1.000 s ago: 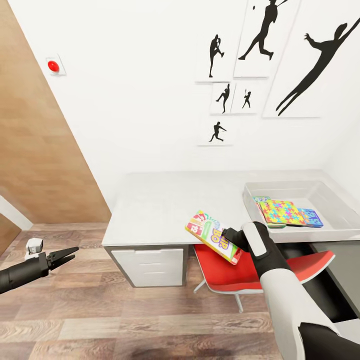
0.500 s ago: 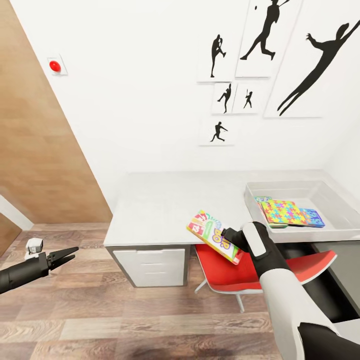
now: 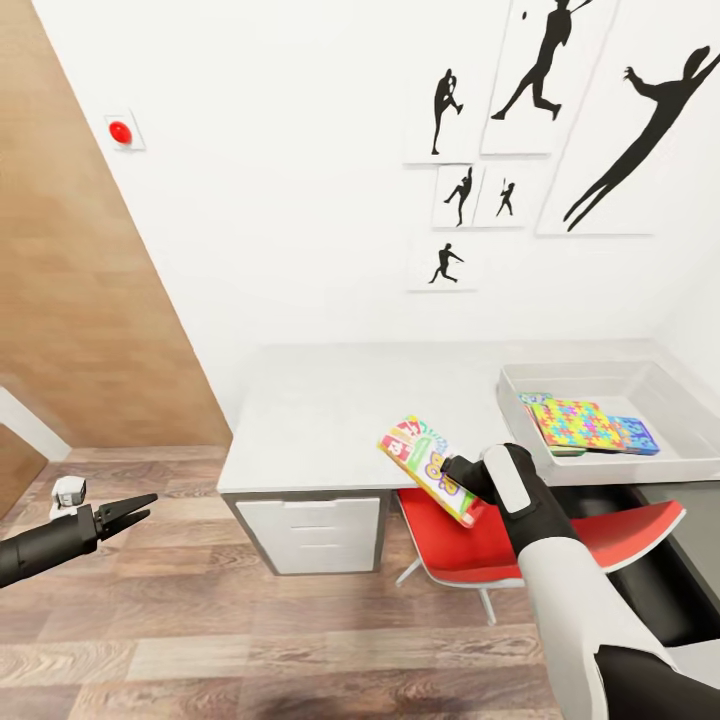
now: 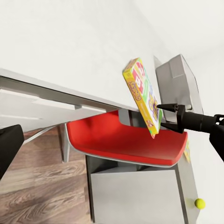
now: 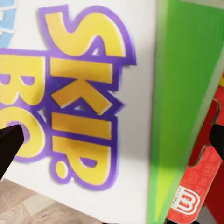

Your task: Put all the toys in the child's room - the three board games (two on the bed and one on the table), the two jigsaw puzzles on the table, and the tennis ball on the table - inside the toy box on the table in the child's room.

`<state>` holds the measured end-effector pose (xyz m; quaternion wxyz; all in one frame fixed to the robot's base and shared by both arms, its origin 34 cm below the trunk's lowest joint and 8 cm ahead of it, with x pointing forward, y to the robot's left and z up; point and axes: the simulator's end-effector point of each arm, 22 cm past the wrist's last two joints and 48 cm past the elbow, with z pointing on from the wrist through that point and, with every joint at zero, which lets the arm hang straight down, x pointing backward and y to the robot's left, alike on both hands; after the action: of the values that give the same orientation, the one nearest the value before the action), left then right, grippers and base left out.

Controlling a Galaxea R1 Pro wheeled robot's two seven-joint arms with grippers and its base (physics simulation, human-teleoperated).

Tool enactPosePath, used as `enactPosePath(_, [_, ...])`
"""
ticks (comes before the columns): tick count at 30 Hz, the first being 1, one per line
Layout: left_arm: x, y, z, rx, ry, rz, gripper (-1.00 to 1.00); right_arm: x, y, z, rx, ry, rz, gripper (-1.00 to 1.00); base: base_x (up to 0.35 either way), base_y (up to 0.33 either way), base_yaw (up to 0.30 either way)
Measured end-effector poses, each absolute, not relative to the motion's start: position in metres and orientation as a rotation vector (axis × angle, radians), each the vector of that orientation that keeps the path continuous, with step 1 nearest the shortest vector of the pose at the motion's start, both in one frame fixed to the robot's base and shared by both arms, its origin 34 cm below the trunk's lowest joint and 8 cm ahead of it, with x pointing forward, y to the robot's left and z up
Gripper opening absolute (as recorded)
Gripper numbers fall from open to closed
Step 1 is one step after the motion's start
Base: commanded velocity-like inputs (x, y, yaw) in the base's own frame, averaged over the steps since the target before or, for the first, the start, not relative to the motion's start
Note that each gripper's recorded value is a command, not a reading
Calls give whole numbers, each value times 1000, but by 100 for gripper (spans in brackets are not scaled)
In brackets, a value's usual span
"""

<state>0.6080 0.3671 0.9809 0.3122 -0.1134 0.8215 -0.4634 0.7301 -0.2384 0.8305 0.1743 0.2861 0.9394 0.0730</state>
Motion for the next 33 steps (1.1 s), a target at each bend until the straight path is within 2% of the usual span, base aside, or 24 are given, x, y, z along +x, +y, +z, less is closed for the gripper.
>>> enactPosePath(23, [608, 367, 981, -299, 2167, -1223, 100, 732, -233, 831, 804, 2660, 229, 100, -24, 39, 0])
enactPosePath(33, [608, 367, 981, -299, 2168, -1223, 100, 732, -232, 831, 803, 2661, 231, 100, -128, 116, 0])
